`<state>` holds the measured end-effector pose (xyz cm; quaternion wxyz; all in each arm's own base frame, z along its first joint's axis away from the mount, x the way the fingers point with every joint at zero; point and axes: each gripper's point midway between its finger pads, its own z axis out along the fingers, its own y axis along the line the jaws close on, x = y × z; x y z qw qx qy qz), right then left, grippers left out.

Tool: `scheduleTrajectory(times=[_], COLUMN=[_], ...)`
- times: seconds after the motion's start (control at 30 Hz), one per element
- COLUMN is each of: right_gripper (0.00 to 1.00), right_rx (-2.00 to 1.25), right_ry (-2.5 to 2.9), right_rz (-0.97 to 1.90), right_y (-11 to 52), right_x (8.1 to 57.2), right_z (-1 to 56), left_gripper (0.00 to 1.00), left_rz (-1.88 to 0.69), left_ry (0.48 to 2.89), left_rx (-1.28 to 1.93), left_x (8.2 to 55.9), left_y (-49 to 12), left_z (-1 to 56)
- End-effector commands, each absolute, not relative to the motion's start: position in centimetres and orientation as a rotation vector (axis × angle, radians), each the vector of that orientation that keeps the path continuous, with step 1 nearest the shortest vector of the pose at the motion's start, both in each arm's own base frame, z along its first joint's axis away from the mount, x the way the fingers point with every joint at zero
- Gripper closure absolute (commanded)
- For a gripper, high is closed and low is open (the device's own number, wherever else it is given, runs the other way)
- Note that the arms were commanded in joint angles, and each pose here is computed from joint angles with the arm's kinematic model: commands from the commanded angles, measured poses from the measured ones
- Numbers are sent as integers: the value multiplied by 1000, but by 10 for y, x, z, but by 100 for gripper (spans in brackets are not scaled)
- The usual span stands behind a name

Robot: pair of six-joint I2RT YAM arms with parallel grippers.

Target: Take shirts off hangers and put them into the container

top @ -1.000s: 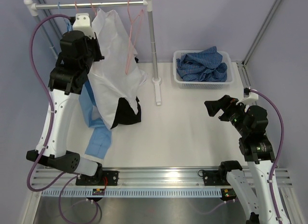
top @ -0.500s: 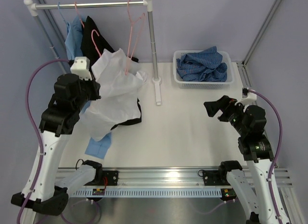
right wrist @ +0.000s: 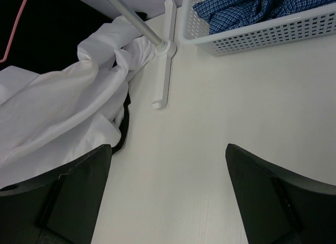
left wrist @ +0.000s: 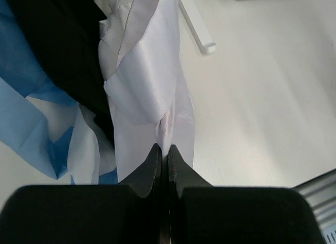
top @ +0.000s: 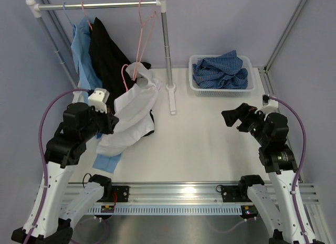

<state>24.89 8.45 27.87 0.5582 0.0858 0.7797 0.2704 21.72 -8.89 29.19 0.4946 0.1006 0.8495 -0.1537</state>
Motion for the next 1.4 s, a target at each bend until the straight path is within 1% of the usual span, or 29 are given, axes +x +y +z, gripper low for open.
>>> scheduleTrajectory(times=[0.0,0.17,0.37,0.43,0.47,0.53,0.57,0.67,0.7,0.77,0.8,0.87,0.9,0.97,1.0,1.07,1.13,1.17,1.23,1.27,1.37], right_gripper=[1,0,0,0,1,0,0,1,0,1,1,1,0,1,1,0,1,0,1,1,1], right_rx=[177,152,104,97,96,99,97,106,107,111,114,117,120,127,127,125,118,106,79,69,25], right_ry=[1822,1831,1796,1785,1781,1779,1777,1779,1775,1768,1766,1753,1750,1740,1733,1711,1705,1687,1667,1658,1638], right_rz=[639,665,692,694,690,684,682,677,677,671,667,655,651,646,645,627,620,621,623,624,628], right_y=[87,92,98,99,99,97,98,96,96,95,94,92,91,89,89,86,85,85,87,88,92], right_x=[253,255,253,253,254,255,255,256,256,256,256,255,255,252,250,246,242,238,234,232,230], right_z=[282,284,298,302,304,306,307,306,308,310,311,316,318,327,331,344,350,357,365,367,373], left_gripper=[100,100,100,100,100,100,100,100,100,100,100,100,100,100,100,100,100,100,100,100,100], left_rz=[-497,-574,-696,-735,-762,-800,-823,-850,-850,-884,-883,-879,-860,-872,-843,-836,-841,-842,-844,-839,-831], left_ry=[1980,1928,1813,1815,1774,1746,1706,1655,1585,1574,1518,1497,1510,1484,1503,1557,1550,1587,1577,1616,1625], left_rx=[360,444,577,595,621,648,677,705,721,735,745,769,786,843,828,839,811,810,755,756,737], left_x=[201,181,158,161,157,157,157,168,163,173,168,170,182,177,186,198,209,214,226,231,240], left_y=[-108,-117,-135,-142,-146,-153,-158,-168,-169,-180,-182,-196,-207,-228,-233,-252,-262,-269,-276,-281,-290], left_z=[304,309,338,346,363,380,400,430,458,475,498,509,506,510,507,487,482,463,458,438,419])
